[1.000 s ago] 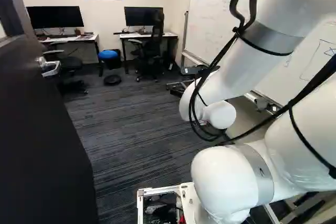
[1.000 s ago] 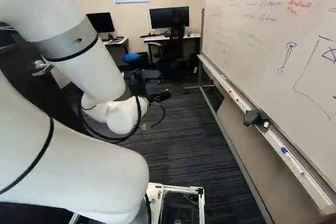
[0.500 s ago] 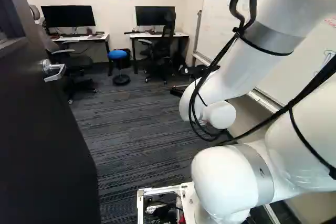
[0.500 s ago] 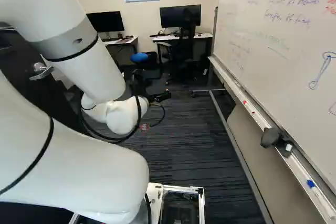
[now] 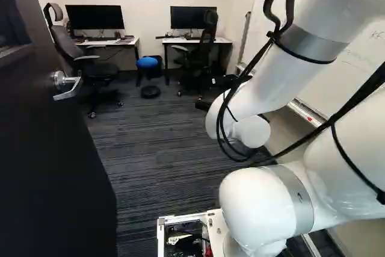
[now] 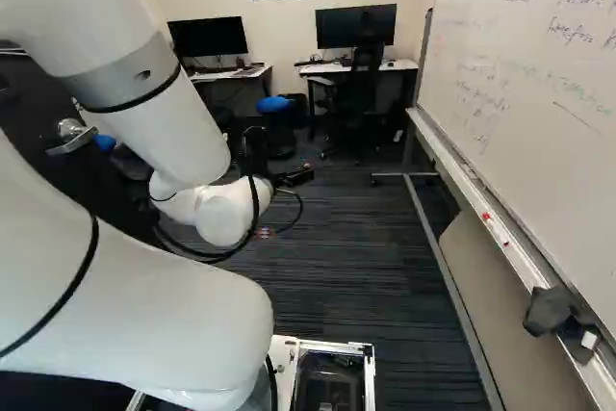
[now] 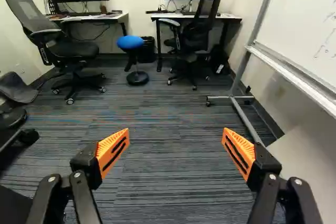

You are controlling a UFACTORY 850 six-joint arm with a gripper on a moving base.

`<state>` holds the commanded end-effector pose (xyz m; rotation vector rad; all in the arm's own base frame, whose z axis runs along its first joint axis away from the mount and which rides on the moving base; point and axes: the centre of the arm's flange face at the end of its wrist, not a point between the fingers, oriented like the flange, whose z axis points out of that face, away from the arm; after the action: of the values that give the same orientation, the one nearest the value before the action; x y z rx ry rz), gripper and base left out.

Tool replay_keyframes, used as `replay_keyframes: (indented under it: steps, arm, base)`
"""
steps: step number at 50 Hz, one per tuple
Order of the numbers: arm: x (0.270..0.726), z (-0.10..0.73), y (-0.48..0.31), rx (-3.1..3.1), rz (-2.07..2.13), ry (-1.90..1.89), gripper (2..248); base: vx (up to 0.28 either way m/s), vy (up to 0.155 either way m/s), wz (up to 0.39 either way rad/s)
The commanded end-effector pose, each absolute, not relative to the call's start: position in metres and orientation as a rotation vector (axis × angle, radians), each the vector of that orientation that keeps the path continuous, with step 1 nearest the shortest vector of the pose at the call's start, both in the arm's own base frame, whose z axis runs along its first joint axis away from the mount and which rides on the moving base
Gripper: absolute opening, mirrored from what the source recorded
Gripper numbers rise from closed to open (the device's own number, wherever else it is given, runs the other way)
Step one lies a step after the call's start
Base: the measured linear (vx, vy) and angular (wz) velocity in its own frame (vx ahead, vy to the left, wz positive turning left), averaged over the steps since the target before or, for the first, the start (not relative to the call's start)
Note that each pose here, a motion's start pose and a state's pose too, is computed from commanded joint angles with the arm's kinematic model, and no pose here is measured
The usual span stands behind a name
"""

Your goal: Open the door and move inside

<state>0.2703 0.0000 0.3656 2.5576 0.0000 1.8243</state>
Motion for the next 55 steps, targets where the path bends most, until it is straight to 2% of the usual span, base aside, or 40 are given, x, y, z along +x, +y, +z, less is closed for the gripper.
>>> replay_keyframes:
  steps: [55]
  arm:
    - [0.2703,0.3656,0.0000,2.558,1.824,0.000,247]
  base:
    - [0.201,0.042,0.182]
